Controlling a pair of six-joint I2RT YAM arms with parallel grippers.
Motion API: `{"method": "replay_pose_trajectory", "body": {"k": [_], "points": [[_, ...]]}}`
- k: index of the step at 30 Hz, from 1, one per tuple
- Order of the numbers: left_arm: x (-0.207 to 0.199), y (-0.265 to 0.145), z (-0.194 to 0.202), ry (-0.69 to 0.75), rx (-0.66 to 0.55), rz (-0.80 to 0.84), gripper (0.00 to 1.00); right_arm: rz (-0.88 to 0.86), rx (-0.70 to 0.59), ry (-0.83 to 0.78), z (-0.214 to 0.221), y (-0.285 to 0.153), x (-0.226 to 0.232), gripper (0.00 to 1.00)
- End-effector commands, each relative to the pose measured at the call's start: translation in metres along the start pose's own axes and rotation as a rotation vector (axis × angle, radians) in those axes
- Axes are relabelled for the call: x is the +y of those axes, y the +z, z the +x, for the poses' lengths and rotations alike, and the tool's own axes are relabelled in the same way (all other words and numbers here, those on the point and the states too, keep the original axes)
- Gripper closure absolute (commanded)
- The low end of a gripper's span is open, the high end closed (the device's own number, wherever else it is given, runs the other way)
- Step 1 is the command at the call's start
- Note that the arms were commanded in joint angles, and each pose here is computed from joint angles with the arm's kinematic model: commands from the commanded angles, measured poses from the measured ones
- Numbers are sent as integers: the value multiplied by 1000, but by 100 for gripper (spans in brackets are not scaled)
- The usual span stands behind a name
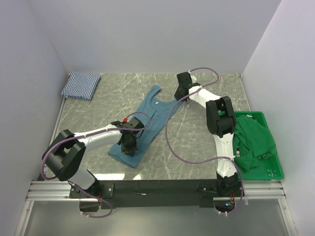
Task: Fold and stack the tank tops
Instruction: Fold the tank top
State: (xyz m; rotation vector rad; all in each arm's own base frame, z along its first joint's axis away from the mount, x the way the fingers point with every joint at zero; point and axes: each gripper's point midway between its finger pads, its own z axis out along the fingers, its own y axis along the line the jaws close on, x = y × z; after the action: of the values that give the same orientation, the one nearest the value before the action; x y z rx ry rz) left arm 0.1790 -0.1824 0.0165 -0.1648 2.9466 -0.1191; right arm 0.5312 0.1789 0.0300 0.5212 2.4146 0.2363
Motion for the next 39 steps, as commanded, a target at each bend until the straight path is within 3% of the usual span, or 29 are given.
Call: {"method": "replay_pose_trajectory", "body": {"k": [1, 10, 19, 22, 26, 30, 37, 38, 39], "points": [[7, 7, 18, 20, 61, -14, 100, -47, -24, 16, -10, 5, 19, 81], [-18, 5, 10, 10, 65, 60, 100, -25, 31, 24, -20, 19, 9, 81], [-83, 13, -15, 6, 92, 168, 100, -133, -49, 43, -84, 24, 21, 80], [-104, 18, -22, -12, 108, 209, 99, -197, -103, 61, -117, 17, 26, 74], [-132, 31, -32, -45, 123, 244, 100, -289, -191, 102, -167, -5, 31, 61], [-163, 40, -52, -64, 117, 290, 100, -342, -266, 117, -200, -38, 36, 56], [-199, 32, -66, -82, 93, 369, 99, -373, -267, 111, -199, -98, 45, 52], [-201, 27, -66, -80, 81, 377, 96, -333, -223, 106, -176, -90, 35, 52], [-201, 23, -64, -68, 59, 372, 89, -334, -270, 101, -182, -117, 35, 52]]}}
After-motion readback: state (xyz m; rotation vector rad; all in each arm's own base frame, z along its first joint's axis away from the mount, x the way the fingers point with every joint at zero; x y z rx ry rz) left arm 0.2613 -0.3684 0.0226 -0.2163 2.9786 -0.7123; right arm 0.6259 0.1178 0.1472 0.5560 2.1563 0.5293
